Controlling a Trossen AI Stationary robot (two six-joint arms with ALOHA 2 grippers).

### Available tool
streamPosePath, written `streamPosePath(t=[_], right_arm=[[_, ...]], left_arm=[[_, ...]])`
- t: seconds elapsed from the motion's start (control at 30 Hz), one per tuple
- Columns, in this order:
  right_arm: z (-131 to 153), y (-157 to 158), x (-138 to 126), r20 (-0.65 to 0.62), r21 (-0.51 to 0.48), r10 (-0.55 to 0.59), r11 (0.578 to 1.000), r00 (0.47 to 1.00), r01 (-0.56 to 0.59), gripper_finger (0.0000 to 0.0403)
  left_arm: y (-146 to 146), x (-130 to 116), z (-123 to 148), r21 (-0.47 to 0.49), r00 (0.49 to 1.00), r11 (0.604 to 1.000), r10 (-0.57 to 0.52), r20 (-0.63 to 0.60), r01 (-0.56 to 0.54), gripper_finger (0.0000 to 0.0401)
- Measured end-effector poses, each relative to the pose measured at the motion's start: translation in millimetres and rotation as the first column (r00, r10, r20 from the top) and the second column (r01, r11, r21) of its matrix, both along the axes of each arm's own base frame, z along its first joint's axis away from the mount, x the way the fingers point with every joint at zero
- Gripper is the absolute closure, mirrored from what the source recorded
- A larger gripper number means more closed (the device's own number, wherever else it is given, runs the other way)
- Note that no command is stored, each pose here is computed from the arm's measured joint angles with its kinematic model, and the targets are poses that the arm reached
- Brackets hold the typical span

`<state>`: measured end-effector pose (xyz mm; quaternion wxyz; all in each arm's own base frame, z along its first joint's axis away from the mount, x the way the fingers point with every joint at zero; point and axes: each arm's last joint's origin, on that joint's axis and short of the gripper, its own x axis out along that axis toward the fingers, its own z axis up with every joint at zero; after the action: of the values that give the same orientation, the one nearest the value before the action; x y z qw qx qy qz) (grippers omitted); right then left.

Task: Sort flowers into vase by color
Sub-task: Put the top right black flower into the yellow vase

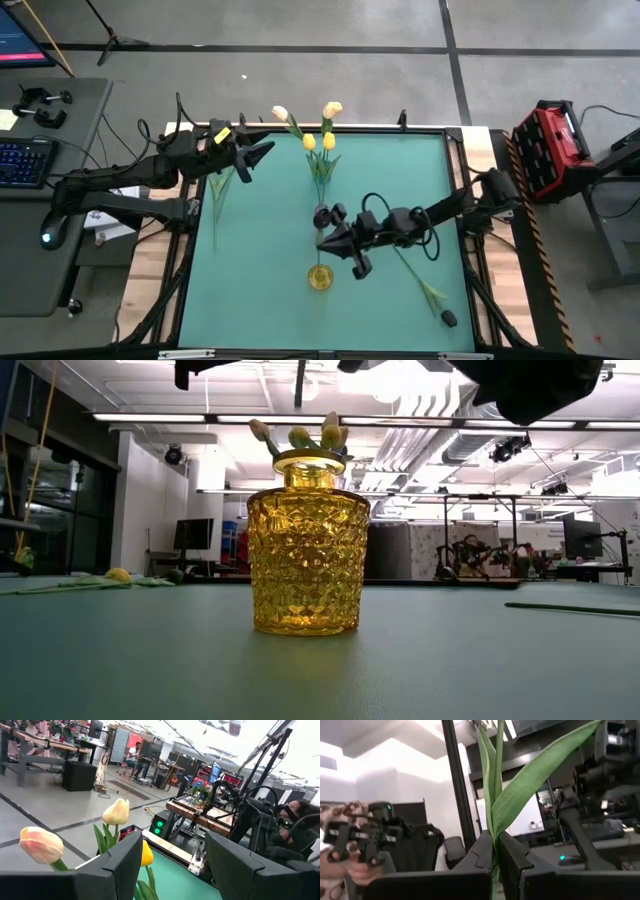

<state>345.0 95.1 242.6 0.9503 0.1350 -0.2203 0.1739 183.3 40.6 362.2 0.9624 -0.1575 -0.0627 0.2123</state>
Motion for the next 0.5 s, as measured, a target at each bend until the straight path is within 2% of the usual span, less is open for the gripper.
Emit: streamPosePath(t=[0.2,0.33,0.5], right_arm=[[-4,0,1,-0.008,-0.043,-0.036,0.998,0.999,0.035,0.0403],[-6,-2,2,-0.022,-0.067,-0.104,0.993,0.994,0.102,0.0403],[-13,1,4,-0.099,-0.069,-0.092,0.994,0.991,0.085,0.0403]], left_arm=[[0,0,0,-0.001,1.000,1.000,-0.001,0.000,0.001,0.0199],[0,0,0,0.016,1.000,1.000,0.000,-0.008,0.000,0.0199],[0,0,0,0.017,1.000,1.000,0.000,-0.011,0.000,0.0199]])
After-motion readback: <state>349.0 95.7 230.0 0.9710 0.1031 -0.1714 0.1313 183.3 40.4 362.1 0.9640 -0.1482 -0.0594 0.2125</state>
